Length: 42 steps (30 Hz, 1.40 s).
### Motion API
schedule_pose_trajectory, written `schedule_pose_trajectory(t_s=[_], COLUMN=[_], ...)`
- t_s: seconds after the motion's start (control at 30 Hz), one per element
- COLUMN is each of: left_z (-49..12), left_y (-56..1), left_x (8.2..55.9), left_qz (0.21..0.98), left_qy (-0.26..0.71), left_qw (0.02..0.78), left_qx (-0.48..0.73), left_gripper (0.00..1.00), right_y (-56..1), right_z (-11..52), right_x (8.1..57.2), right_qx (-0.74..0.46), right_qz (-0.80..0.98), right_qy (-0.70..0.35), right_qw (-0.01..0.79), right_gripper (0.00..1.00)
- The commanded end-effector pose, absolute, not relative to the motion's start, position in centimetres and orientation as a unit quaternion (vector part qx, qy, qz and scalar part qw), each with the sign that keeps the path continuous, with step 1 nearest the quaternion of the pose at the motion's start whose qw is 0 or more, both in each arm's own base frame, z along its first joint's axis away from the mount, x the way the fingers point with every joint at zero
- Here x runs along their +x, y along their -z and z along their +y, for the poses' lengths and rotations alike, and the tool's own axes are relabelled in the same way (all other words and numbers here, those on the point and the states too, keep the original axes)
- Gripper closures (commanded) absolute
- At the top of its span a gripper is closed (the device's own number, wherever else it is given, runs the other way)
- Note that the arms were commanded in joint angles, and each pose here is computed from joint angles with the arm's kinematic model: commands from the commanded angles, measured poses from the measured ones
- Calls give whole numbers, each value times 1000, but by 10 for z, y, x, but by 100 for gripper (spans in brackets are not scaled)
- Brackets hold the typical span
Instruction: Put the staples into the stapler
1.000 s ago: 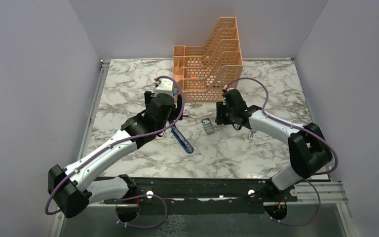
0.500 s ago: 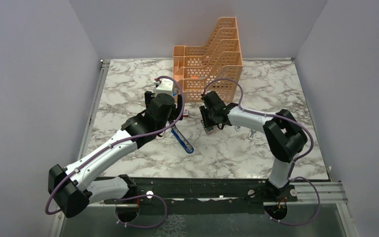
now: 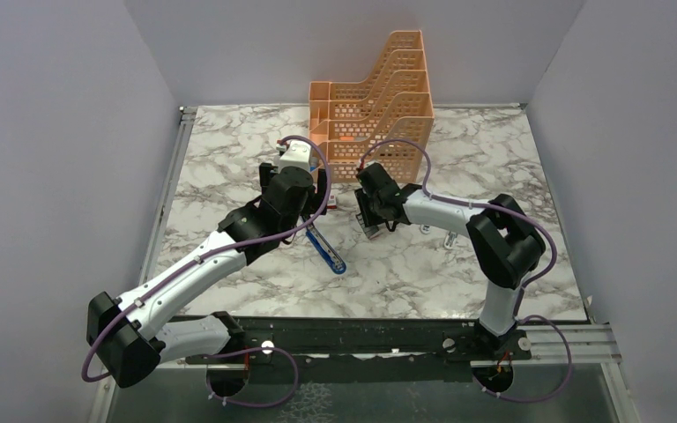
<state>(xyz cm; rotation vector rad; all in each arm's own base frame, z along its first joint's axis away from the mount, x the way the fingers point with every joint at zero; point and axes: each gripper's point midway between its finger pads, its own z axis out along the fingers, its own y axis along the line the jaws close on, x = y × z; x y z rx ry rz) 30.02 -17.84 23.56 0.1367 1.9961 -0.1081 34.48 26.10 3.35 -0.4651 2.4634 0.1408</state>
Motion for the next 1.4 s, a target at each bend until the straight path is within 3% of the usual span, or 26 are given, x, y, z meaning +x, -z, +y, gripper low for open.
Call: schedule_pose_trajectory(t_s=[0.0,0.17,0.37,0.57,1.03,1.37], left_z=[-177,-177,-177,-176,-175,-175], left_y=[-240,-239,-239,-239,-238,-239], left_x=[304,304,304,304,304,304], left_qz=[833,834,834,834,834,833], left_qy=[39,38,38,38,36,35], left_qw=[549,548,548,548,548,549], left_qx=[52,53,53,53,52,51], left_gripper=[6,6,6,6,6,6], right_y=[-61,-60,-57,-51,-42,-38], right_z=[273,276,283,287,289,290], right_x=[354,353,351,352,353,354], right_qx=[-183,-189,-200,-202,-191,-193], right_qz=[917,916,912,914,919,920], right_qy=[-71,-76,-90,-91,-91,-90], right_qw=[348,346,346,340,333,330], right_gripper=[57,57,70,65,67,59])
